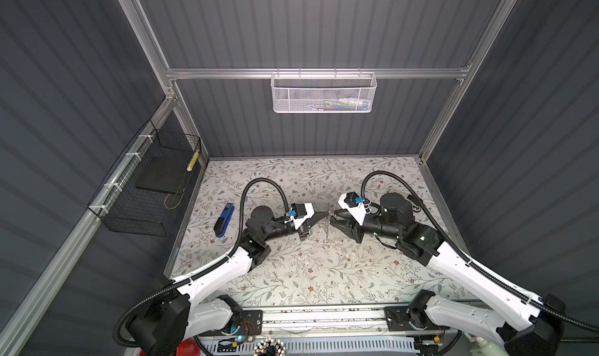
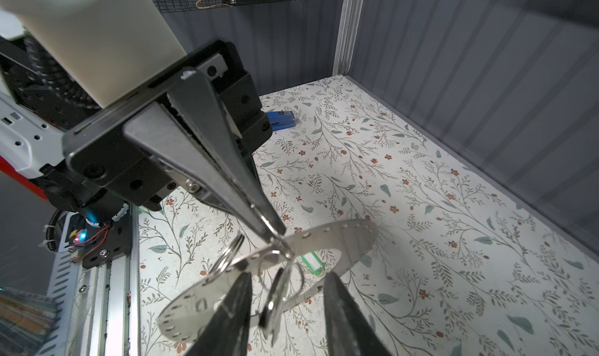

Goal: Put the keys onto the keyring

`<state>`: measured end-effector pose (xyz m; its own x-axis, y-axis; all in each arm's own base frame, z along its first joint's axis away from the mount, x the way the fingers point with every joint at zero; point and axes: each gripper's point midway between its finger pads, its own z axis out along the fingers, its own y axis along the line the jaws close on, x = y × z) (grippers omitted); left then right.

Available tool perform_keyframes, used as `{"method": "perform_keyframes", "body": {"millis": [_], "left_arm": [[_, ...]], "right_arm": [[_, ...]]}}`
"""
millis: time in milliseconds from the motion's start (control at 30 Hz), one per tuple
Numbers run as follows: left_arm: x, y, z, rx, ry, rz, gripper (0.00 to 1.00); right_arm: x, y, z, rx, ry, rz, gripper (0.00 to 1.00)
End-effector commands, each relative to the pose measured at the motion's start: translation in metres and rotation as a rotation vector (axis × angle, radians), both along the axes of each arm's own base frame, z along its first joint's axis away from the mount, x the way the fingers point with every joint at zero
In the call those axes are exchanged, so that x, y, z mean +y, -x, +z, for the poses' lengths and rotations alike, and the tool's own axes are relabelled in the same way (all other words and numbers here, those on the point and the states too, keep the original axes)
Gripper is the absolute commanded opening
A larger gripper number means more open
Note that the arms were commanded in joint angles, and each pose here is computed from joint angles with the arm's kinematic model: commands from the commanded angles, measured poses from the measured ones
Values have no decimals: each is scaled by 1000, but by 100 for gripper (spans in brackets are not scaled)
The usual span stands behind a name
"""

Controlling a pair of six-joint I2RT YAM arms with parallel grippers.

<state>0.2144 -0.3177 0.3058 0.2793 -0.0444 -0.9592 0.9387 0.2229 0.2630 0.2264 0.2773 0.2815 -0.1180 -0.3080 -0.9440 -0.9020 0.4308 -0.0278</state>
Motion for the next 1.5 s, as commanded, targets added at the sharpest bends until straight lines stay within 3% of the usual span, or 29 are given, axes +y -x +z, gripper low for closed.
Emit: {"method": "perform_keyframes", "body": {"millis": [0, 300, 467, 767, 1067, 1200, 1467], "left_arm": [[-1, -4, 20, -13, 38, 4, 0], [-4, 1, 33, 25, 62, -46, 0], [-6, 7, 40, 33, 83, -94, 0], [-6, 10, 43, 48, 130, -123, 0], [-8, 8, 40, 65, 153, -132, 0], [-8, 7, 36, 72, 151, -124, 0], [-7, 11, 33, 54, 131, -134, 0]], "right_arm": [[3, -4, 10, -19, -26, -14, 32], [-7, 3, 7, -27, 29, 3, 7], [-12, 9, 15, 4, -27, 53, 2], [7, 18, 13, 71, -54, 208, 0], [15, 20, 13, 71, -52, 260, 0], [14, 19, 14, 61, -43, 260, 5], [-29, 29, 7, 4, 25, 95, 46]]}}
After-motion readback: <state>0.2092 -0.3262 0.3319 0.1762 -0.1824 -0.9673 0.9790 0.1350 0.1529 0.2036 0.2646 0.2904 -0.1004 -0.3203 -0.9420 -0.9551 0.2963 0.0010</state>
